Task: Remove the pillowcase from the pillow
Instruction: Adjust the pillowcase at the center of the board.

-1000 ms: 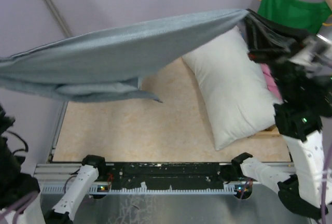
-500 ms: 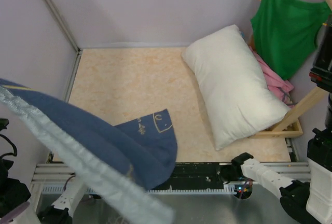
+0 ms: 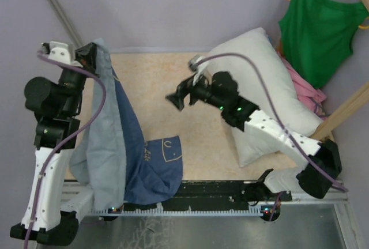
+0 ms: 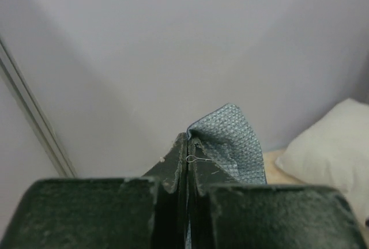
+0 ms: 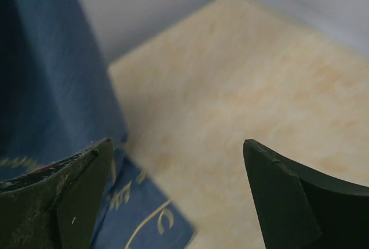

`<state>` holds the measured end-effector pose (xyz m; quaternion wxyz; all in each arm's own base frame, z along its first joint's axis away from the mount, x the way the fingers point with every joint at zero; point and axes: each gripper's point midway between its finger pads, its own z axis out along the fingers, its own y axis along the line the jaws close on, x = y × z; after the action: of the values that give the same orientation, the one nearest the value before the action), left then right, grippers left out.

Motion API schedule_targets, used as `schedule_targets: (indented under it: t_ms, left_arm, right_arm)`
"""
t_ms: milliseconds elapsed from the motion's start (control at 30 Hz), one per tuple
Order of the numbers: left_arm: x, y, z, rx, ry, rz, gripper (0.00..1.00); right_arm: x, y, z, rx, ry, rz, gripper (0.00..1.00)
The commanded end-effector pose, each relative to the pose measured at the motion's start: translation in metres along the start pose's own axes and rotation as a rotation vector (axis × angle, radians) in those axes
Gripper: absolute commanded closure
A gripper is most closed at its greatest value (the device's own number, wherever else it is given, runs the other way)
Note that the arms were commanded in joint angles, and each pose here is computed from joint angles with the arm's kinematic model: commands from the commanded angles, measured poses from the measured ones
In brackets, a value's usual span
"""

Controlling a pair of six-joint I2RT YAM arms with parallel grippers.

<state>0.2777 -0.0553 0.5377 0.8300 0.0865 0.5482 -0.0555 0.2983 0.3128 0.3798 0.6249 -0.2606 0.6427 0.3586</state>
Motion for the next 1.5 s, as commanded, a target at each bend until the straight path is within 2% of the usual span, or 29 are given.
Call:
schedule_targets:
  t_ms: [0, 100, 300, 467, 533, 700, 800, 1033, 1167, 1333, 1467]
  left_arm:
    - [0.032, 0.011, 0.024, -0.069, 0.013, -0.005, 1.00]
    - [0.086, 0.022, 0.049, -0.134, 0.109, 0.024, 1.00]
    - [0.182, 0.038, 0.073, -0.215, 0.342, 0.110, 1.00]
    - [0.219, 0.042, 0.065, -0.231, 0.445, 0.152, 1.00]
    - [0.225, 0.049, 0.059, -0.265, 0.479, 0.182, 1.00]
    - [0.236, 0.067, 0.042, -0.358, 0.531, 0.236, 1.00]
    - [0.244, 0.067, 0.039, -0.359, 0.560, 0.233, 1.00]
    - [0.252, 0.069, 0.036, -0.391, 0.595, 0.212, 1.00]
    - [0.258, 0.069, 0.032, -0.408, 0.616, 0.190, 1.00]
    - [0.265, 0.067, 0.030, -0.410, 0.638, 0.155, 1.00]
    - [0.276, 0.061, 0.028, -0.378, 0.692, 0.136, 1.00]
  right_arm:
    - [0.021, 0.072, 0.005, -0.280, -0.046, 0.132, 0.05]
    - [0.049, 0.092, 0.017, -0.400, 0.005, 0.276, 0.05]
    - [0.112, 0.083, 0.044, -0.345, 0.151, 0.549, 0.02]
    - [0.172, 0.089, 0.068, -0.362, 0.330, 0.786, 0.02]
    - [0.198, 0.087, 0.073, -0.331, 0.431, 0.806, 0.06]
    - [0.270, 0.073, 0.059, -0.226, 0.735, 0.636, 0.08]
    - [0.298, 0.078, 0.033, -0.259, 0.900, 0.629, 0.10]
    - [0.303, 0.066, -0.020, -0.178, 1.024, 0.499, 0.11]
    - [0.301, 0.060, -0.048, -0.114, 0.954, 0.248, 0.10]
    - [0.293, 0.101, -0.059, -0.248, 0.821, -0.064, 0.07]
    - [0.288, 0.143, -0.043, -0.353, 0.695, -0.102, 0.08]
